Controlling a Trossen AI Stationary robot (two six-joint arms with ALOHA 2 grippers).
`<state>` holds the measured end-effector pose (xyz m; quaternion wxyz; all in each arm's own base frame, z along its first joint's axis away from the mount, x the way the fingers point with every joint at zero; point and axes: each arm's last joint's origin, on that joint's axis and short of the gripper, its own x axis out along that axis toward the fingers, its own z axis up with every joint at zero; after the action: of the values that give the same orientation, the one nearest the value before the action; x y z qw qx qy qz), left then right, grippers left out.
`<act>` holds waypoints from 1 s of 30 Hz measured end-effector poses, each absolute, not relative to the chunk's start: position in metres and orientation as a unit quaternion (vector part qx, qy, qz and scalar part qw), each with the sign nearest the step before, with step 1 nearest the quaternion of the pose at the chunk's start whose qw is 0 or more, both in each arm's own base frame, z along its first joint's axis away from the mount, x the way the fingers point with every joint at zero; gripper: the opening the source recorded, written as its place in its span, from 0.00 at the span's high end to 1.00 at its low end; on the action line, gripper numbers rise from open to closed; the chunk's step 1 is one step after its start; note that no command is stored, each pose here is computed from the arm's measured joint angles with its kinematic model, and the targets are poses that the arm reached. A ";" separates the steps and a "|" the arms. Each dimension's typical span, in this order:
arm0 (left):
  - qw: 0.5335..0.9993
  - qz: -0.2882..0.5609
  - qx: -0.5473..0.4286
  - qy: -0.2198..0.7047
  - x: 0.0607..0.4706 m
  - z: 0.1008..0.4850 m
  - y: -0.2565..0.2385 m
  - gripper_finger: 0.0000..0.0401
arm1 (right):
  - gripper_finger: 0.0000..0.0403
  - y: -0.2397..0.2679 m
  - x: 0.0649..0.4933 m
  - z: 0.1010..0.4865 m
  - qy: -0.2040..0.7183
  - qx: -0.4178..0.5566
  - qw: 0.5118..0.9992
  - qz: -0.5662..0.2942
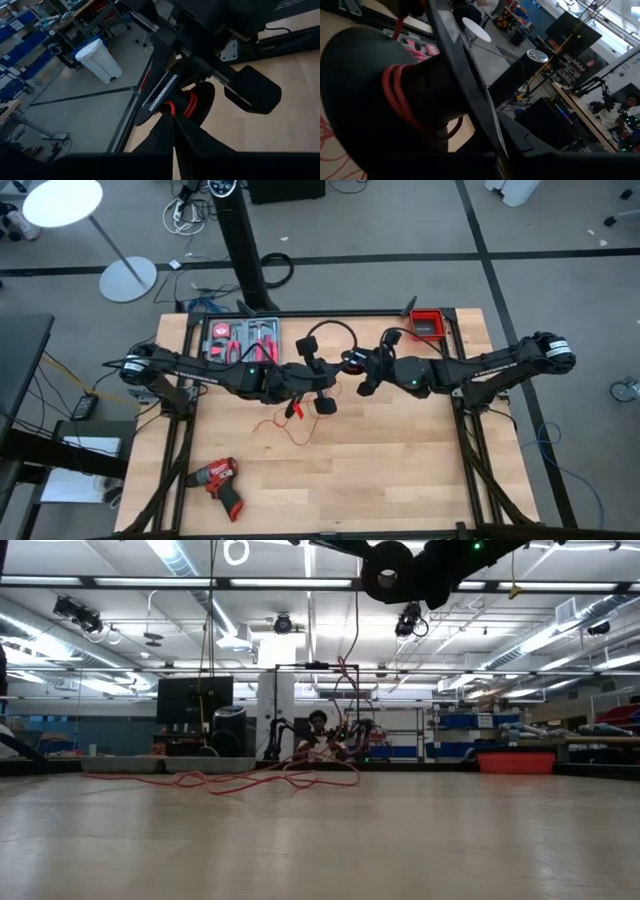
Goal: Coil cords
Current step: Coil the red wire on the black spool
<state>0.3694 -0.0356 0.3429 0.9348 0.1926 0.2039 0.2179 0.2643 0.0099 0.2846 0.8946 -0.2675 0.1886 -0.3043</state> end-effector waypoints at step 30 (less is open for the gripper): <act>0.929 0.207 0.153 0.267 0.356 0.330 -0.051 0.79 | 1.00 0.022 0.244 0.257 0.312 -0.229 0.890 -0.241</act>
<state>0.3562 -0.0509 0.3302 0.9286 0.1531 0.2668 0.2075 0.2441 0.0220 0.2569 0.8900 -0.2291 0.3117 -0.2415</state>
